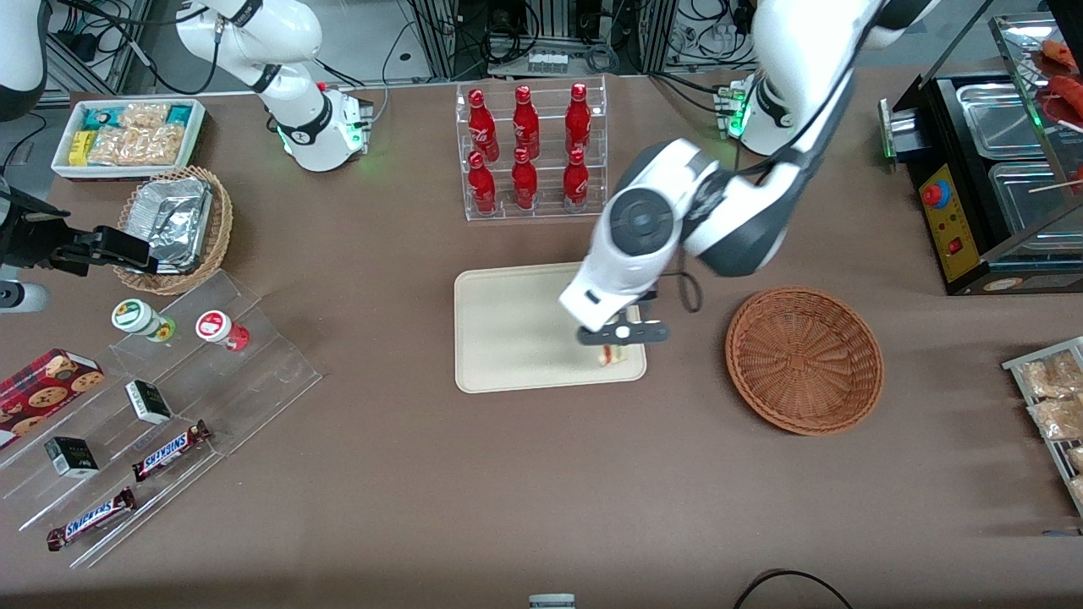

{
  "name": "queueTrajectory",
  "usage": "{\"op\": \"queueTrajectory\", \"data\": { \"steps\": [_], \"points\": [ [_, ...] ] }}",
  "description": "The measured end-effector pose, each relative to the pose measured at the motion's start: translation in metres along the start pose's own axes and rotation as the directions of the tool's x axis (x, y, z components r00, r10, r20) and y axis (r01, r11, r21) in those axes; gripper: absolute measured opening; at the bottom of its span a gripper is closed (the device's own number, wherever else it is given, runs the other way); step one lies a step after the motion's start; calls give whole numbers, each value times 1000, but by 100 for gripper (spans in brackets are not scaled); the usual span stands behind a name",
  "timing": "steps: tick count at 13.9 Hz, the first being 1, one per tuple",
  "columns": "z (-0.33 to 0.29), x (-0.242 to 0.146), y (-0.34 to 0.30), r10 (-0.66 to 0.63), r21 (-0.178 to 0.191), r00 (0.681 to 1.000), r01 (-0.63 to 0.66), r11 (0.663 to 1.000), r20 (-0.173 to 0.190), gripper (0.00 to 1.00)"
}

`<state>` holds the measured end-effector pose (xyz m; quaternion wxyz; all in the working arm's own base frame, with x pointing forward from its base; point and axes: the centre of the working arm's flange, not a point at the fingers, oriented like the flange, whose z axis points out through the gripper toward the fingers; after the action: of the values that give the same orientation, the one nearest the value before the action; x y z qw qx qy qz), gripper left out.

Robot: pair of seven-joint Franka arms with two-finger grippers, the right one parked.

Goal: Place sandwich from basket to tray
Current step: 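Lower the sandwich onto the tray and open the left gripper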

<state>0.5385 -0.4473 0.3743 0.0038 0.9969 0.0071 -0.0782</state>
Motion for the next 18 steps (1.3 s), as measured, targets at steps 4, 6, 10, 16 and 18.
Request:
{"op": "queueTrajectory", "data": {
  "steps": [4,6,10,16,18],
  "points": [
    [62,-14,51,27,-13,1000,-27,1000,-3,16],
    [90,-22,68,47,4,999,-47,999,-7,16],
    [137,-28,83,63,25,998,-63,998,-10,16],
    [144,-25,84,62,32,998,-61,998,-16,50],
    [138,-22,81,54,43,998,-53,998,-14,70]
  ]
}}
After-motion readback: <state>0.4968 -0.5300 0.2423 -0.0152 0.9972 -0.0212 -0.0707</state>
